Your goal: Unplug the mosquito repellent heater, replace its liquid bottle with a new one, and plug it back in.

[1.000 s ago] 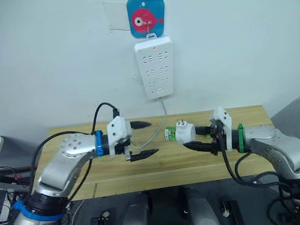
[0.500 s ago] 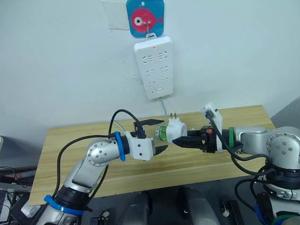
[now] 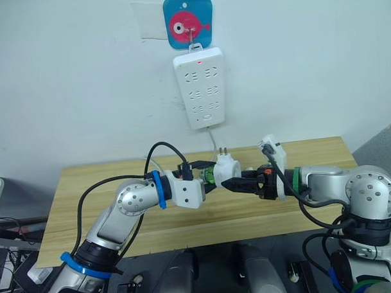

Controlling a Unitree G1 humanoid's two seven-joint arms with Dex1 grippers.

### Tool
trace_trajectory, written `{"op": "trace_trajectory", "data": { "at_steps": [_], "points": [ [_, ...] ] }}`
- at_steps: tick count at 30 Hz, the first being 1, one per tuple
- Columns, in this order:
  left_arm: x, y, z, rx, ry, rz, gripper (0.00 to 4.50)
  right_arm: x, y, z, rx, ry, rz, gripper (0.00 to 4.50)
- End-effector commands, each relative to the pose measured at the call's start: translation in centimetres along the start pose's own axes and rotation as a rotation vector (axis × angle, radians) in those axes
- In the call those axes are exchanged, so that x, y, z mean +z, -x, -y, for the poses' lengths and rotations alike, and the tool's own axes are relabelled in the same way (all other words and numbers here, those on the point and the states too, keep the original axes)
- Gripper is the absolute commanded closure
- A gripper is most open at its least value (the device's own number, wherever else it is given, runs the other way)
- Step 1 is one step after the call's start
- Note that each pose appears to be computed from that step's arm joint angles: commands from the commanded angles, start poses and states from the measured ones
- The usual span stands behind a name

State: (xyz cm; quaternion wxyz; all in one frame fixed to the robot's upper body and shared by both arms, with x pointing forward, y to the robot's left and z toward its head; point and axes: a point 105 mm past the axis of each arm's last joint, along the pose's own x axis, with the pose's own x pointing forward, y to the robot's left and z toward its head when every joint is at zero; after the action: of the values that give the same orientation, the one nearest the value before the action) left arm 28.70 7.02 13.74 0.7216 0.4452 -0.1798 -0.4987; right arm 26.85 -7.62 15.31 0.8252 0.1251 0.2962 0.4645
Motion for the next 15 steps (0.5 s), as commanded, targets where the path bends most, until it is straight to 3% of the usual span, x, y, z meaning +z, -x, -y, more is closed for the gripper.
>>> {"op": "trace_trajectory", "data": {
  "at_steps": [1, 2, 3, 6, 10, 15],
  "points": [
    [0.6, -0.2, 0.1, -0.008, -0.017, 0.022, 2.29, 0.4, 0.2, -1.2, 0.045, 0.024, 0.024, 1.56],
    [0.5, -0.2, 0.0, 0.000, -0.011, 0.021, 2.29, 0.4, 0.2, -1.2, 0.048, 0.026, 0.027, 1.56],
    [0.4, -0.3, -0.3, 0.021, 0.011, 0.022, 2.29, 0.5, 0.4, -1.3, 0.043, 0.038, 0.034, 0.82],
    [0.5, -0.3, -1.2, 0.097, 0.147, 0.064, 2.29, 0.8, 1.0, -1.2, -0.008, 0.090, 0.096, 0.06],
    [1.5, -0.2, -2.7, 0.238, 0.460, 0.228, 2.29, 0.7, 2.0, -1.5, -0.080, 0.198, 0.237, 0.06],
    [2.1, -0.1, -3.5, 0.266, 0.584, 0.291, 2.29, 2.9, 1.8, -2.1, -0.122, 0.199, 0.494, 0.06]
  ]
}}
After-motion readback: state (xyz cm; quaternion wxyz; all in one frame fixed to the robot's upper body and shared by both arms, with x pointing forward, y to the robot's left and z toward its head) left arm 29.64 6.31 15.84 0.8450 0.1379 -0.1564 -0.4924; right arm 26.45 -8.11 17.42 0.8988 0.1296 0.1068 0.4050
